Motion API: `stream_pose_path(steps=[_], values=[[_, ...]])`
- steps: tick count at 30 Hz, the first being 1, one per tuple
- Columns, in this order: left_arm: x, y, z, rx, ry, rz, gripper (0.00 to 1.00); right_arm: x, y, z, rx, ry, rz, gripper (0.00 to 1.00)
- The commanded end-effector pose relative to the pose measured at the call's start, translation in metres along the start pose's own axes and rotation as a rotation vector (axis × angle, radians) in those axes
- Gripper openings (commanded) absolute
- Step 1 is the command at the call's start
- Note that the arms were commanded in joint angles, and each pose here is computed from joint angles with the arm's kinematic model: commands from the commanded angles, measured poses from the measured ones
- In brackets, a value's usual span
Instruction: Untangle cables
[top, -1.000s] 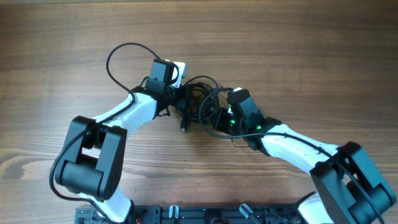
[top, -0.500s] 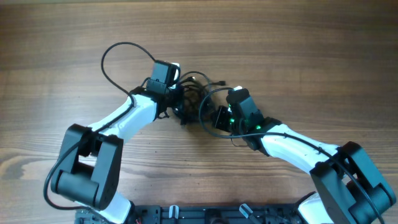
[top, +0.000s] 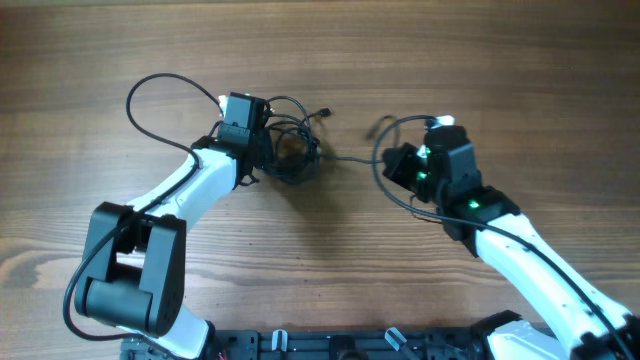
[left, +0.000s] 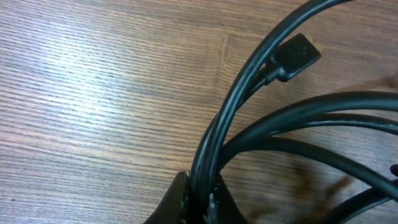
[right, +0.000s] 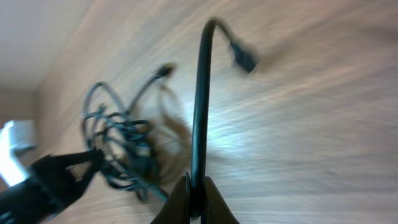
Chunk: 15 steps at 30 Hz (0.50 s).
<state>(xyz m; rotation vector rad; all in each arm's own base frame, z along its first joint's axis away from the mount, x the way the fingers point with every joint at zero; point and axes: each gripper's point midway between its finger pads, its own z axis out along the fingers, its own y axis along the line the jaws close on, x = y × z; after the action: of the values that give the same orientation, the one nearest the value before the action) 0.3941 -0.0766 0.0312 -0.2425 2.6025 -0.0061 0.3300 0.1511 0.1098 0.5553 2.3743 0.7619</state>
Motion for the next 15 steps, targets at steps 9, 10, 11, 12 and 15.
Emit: stream_pose_path(steps=[9,10,11,12,15], values=[[-0.016,0.008,-0.004,-0.004,-0.044,-0.042,0.04,-0.005,-0.04,-0.007,0.168,-0.038,-0.018,0.06],[-0.016,0.005,-0.004,0.013,-0.041,-0.042,0.04,-0.004,-0.04,-0.007,0.165,-0.034,-0.018,0.06],[-0.016,0.004,-0.004,0.021,-0.039,-0.042,0.04,-0.004,-0.04,-0.007,0.165,-0.034,-0.018,0.06],[-0.016,0.003,-0.004,0.024,-0.038,-0.042,0.04,-0.004,-0.04,-0.007,0.167,-0.033,-0.018,0.06],[-0.016,0.0,-0.004,0.04,-0.035,-0.042,0.04,-0.001,-0.045,-0.002,0.183,-0.019,-0.016,0.07]])
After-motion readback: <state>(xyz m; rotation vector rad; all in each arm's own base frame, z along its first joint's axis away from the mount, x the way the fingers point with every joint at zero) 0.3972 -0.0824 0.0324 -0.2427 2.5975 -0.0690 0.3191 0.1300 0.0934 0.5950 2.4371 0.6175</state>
